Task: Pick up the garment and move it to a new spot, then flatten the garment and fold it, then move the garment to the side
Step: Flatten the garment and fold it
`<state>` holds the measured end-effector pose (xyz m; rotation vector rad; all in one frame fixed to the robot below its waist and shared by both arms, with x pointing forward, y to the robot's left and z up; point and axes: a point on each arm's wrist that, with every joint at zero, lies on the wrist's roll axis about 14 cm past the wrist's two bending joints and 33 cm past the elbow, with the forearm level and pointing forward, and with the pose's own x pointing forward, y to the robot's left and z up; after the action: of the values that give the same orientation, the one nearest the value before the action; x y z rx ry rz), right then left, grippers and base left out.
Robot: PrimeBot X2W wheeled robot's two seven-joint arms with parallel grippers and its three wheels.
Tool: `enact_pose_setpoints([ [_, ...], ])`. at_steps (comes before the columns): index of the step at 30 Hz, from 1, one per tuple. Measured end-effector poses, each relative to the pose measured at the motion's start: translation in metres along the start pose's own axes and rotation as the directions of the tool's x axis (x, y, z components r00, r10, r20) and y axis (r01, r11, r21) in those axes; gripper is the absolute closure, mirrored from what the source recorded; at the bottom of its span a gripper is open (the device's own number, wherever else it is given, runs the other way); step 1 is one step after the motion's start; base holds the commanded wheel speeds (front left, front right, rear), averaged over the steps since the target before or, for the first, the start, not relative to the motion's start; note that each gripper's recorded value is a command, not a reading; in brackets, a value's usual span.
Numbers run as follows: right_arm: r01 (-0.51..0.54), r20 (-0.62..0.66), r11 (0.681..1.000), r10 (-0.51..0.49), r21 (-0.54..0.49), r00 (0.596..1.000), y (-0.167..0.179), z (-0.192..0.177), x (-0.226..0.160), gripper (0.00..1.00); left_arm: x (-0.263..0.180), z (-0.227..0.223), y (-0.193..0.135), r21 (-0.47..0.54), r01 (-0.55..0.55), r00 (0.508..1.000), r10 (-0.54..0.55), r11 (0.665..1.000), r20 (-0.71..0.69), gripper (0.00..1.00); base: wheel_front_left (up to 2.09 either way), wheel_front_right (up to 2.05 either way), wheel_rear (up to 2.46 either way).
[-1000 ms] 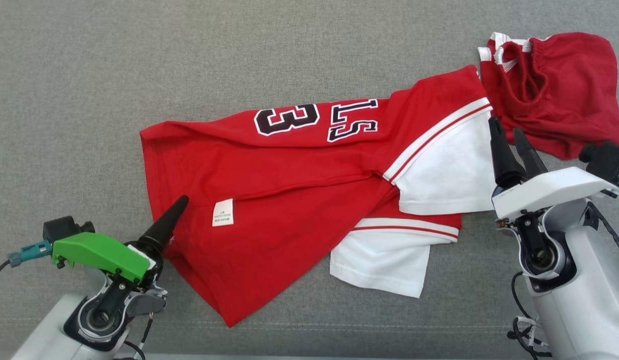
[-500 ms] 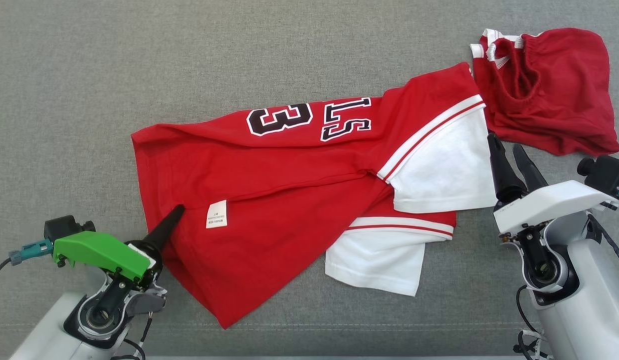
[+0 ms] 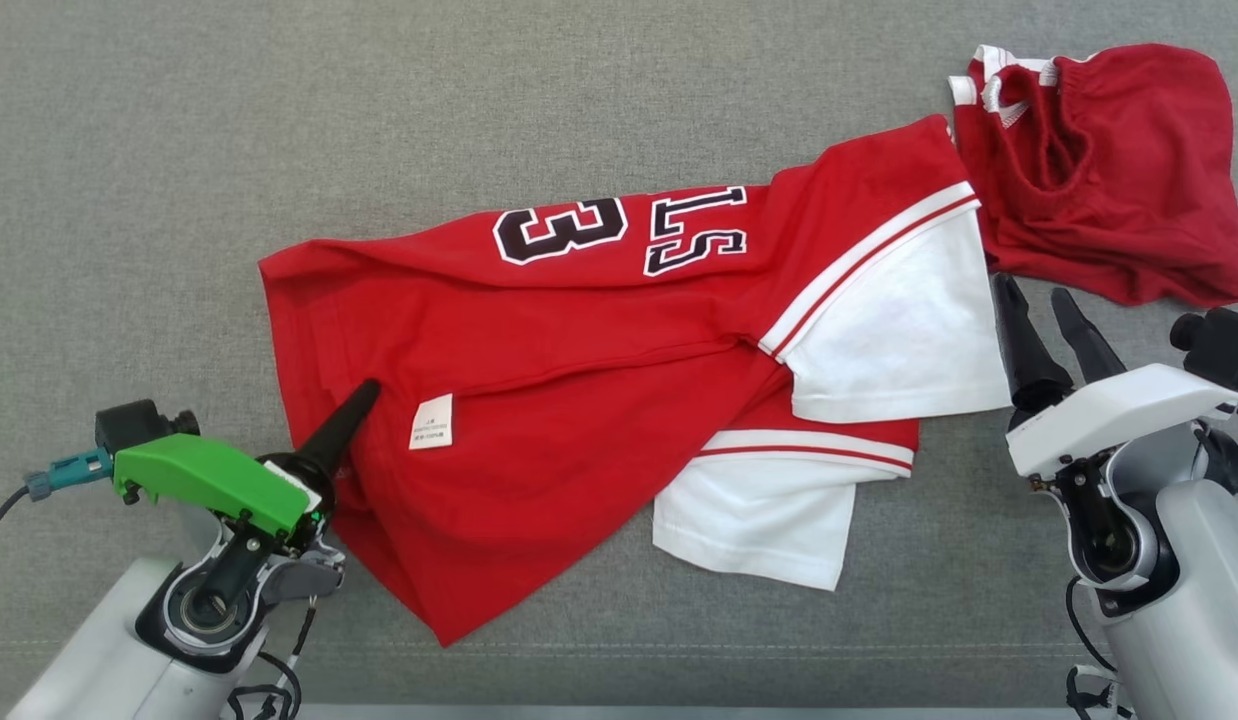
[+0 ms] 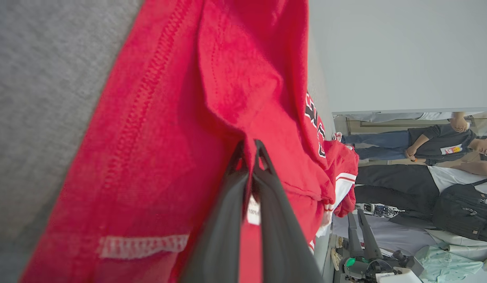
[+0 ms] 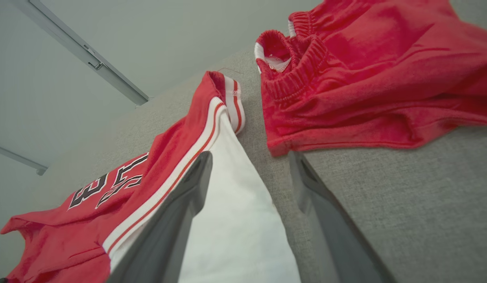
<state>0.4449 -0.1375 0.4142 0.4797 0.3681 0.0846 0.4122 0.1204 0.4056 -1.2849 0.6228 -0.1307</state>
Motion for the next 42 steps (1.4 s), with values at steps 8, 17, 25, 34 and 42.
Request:
enact_pose_setpoints([
  [8, 0.001, -0.105, 1.0, -0.003, -0.013, 0.994, 0.0, -0.024, 0.012, 0.0, 0.003, 0.001, -0.011, 0.003, 0.037, 0.999, -0.037, 0.999, 0.005, 1.0, 0.0, 0.0, 0.0],
  [17, 0.0, -0.168, 1.0, -0.003, -0.022, 0.986, 0.0, -0.043, 0.023, 0.0, 0.001, 0.005, -0.008, -0.001, 0.036, 0.999, -0.036, 0.999, 0.016, 1.0, 0.0, 0.0, 0.0],
  [25, -0.018, -0.17, 1.0, 0.016, -0.012, 0.985, 0.001, -0.043, 0.023, 1.0, 0.001, 0.006, -0.01, 0.012, 0.041, 0.999, -0.041, 0.999, 0.019, 1.0, 0.0, 0.0, 0.0],
  [34, -0.098, -0.053, 0.985, 0.106, 0.144, 0.993, 0.021, -0.008, 0.021, 1.0, -0.005, 0.029, -0.028, 0.028, 0.093, 0.988, -0.096, 0.995, 0.118, 1.0, 0.0, 0.0, 0.0],
  [42, -0.232, 0.127, 0.94, 0.206, 0.249, 0.97, 0.047, 0.056, 0.014, 1.0, -0.021, 0.044, -0.052, 0.072, 0.154, 0.971, -0.164, 0.986, 0.173, 1.0, 0.0, 0.0, 0.0],
])
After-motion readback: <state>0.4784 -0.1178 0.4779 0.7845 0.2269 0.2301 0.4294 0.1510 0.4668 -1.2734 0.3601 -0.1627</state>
